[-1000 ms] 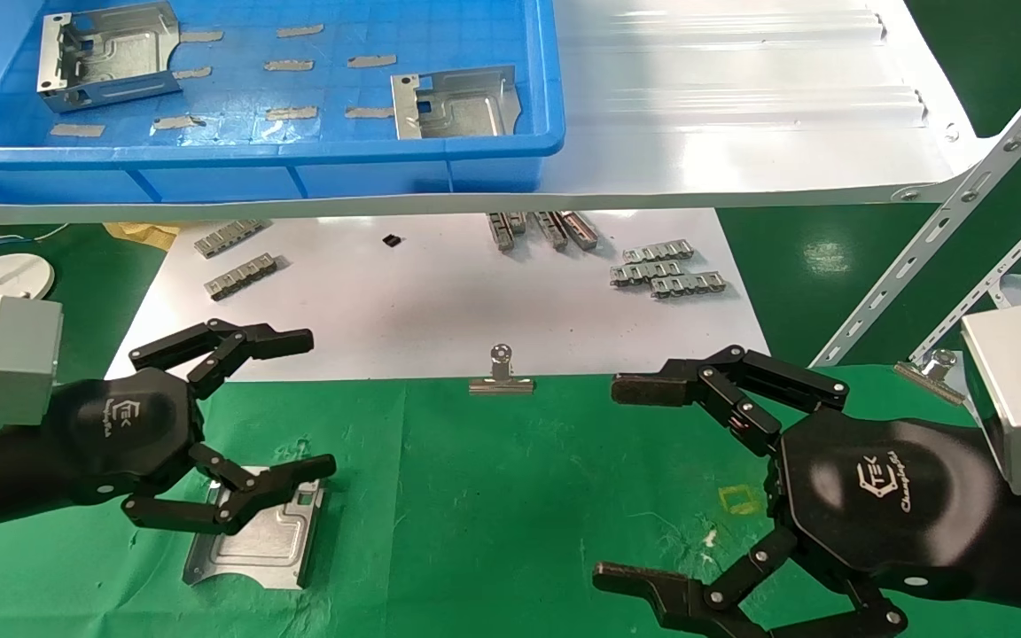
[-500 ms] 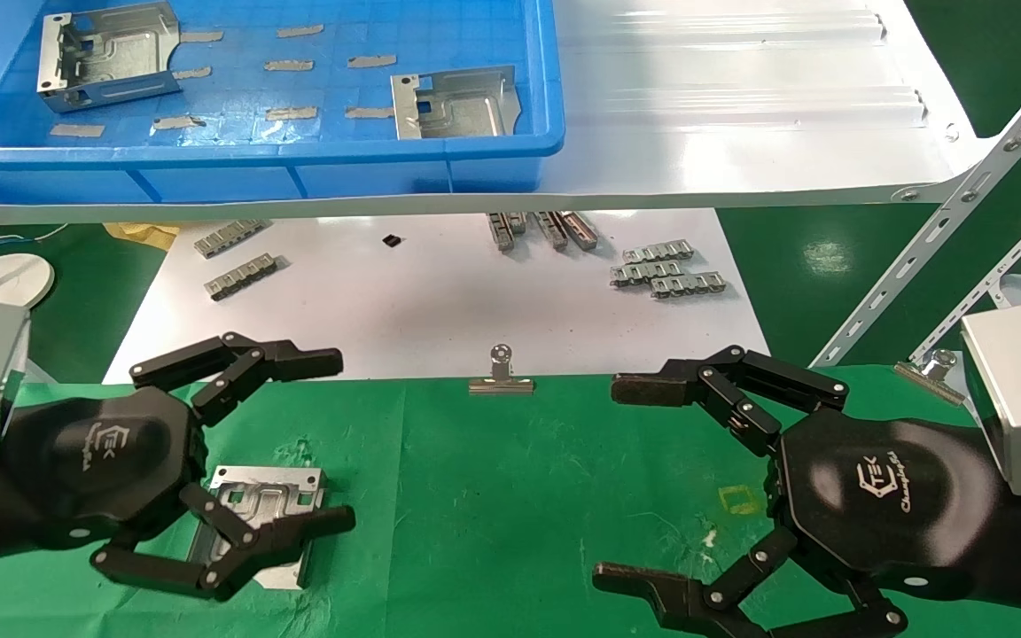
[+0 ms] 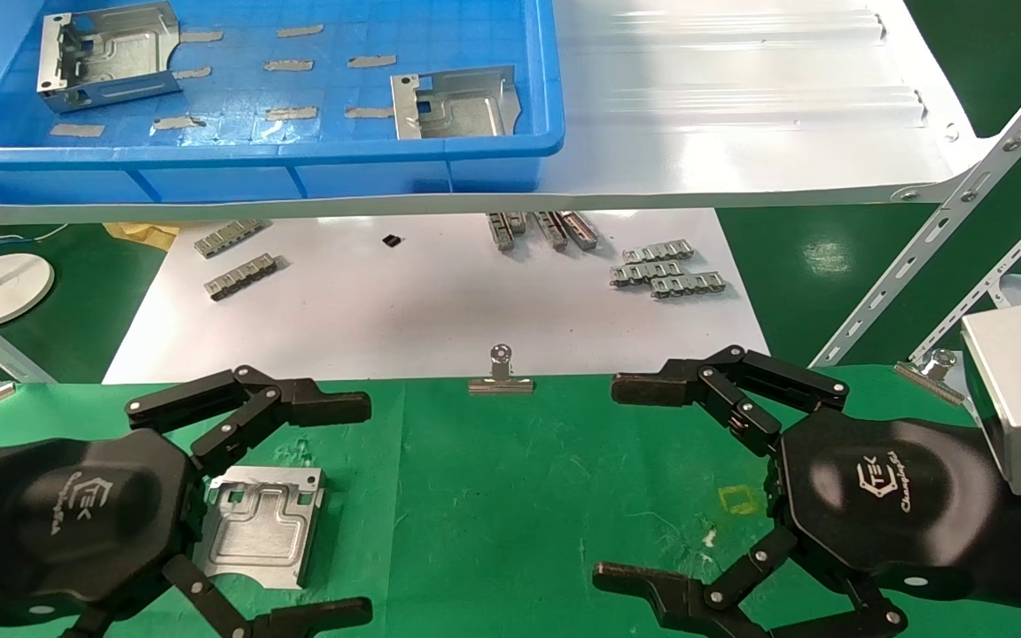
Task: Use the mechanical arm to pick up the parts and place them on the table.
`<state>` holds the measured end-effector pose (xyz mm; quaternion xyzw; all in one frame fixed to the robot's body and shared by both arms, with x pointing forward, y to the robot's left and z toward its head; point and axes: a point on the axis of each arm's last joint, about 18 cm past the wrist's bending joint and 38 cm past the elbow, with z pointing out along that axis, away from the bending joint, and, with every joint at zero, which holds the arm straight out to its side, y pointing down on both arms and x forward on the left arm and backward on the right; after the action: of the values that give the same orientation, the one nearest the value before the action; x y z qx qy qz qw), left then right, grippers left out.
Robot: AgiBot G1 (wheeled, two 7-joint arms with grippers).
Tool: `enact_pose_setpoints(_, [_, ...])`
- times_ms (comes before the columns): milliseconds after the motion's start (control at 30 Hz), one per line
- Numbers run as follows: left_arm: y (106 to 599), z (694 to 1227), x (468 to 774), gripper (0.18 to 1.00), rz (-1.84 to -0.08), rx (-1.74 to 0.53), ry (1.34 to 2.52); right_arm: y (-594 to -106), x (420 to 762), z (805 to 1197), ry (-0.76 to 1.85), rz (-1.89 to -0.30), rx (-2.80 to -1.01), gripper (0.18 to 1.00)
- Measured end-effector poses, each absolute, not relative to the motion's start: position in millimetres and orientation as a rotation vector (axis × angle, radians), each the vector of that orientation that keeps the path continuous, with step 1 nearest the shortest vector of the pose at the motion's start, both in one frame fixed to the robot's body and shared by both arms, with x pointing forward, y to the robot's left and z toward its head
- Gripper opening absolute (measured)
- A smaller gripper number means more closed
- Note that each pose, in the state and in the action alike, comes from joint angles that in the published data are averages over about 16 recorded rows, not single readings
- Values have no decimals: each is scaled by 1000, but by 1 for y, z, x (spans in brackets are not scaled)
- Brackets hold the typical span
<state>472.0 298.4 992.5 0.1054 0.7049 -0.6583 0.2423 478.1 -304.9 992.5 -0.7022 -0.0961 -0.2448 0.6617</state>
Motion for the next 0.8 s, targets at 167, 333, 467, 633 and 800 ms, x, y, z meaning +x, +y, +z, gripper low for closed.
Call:
enact_pose_setpoints(167, [297,993,470,1001,-1801,292,1929,-305,478,992,-217,-554,-1588,1000])
enact_pose_setpoints(333, [298,993,472,1001,-1801,288,1926,-305,478,992,-217,-554,-1588,1000])
enact_pose_setpoints(467, [299,993,473,1001,-1800,284,1925,-305,478,992,-217,-554,-1588,1000])
enact_pose_setpoints(633, [299,992,474,1001,-1800,282,1925,-305,478,992,-217,-554,-1588,1000])
enact_pose_setpoints(800, [300,992,474,1001,-1799,281,1924,-305,478,992,-217,-554,-1588,1000])
